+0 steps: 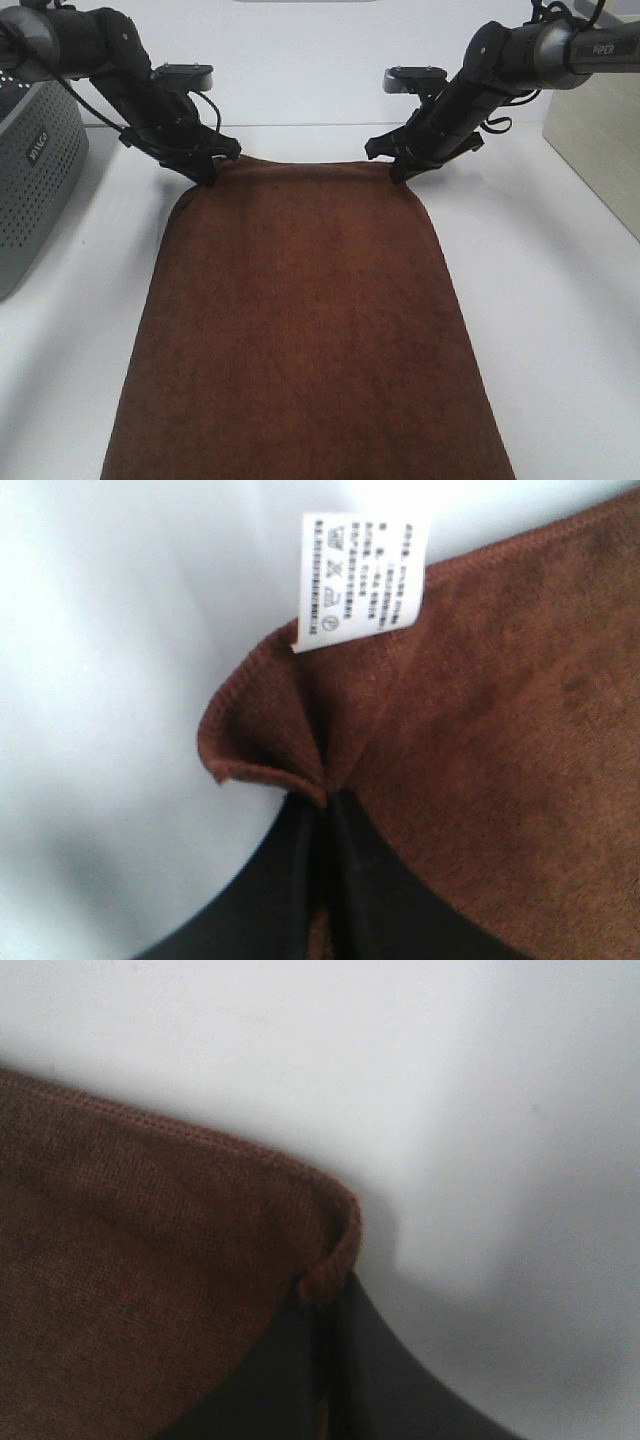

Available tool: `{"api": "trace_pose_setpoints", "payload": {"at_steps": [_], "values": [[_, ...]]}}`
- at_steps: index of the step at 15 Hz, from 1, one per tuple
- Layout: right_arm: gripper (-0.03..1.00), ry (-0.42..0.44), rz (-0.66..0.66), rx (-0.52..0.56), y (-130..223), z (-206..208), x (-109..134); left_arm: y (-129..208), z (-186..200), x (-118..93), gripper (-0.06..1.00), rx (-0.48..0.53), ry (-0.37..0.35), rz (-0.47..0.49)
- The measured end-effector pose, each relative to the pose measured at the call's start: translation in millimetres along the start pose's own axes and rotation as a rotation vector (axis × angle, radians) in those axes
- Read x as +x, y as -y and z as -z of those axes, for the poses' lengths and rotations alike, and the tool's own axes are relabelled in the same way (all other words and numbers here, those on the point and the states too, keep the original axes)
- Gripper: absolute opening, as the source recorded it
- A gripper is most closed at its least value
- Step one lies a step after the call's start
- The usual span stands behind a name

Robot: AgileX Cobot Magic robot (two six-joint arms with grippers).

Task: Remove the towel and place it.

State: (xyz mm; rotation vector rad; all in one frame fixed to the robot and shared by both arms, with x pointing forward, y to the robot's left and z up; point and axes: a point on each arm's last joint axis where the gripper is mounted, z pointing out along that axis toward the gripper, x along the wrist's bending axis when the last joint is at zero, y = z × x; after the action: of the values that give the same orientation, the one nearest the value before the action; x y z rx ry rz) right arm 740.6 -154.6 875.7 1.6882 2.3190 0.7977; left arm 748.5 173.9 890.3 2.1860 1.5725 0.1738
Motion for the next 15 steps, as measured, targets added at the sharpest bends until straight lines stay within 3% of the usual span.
{"api": "trace_pose_setpoints", "payload": {"at_steps": [4,8,15], "values": [[0.01,0.041,0.039,-0.18,-34,18,0,-16,4,3,0.01,-0.151,-0.038,-0.007],[0.01,0.081,0.045,-0.306,-47,22,-3,-36,12,4,0.01,-0.329,-0.084,-0.038],[0.01,0.122,0.054,-0.427,-58,27,-6,-49,17,3,0.01,-0.45,-0.128,-0.113]]}}
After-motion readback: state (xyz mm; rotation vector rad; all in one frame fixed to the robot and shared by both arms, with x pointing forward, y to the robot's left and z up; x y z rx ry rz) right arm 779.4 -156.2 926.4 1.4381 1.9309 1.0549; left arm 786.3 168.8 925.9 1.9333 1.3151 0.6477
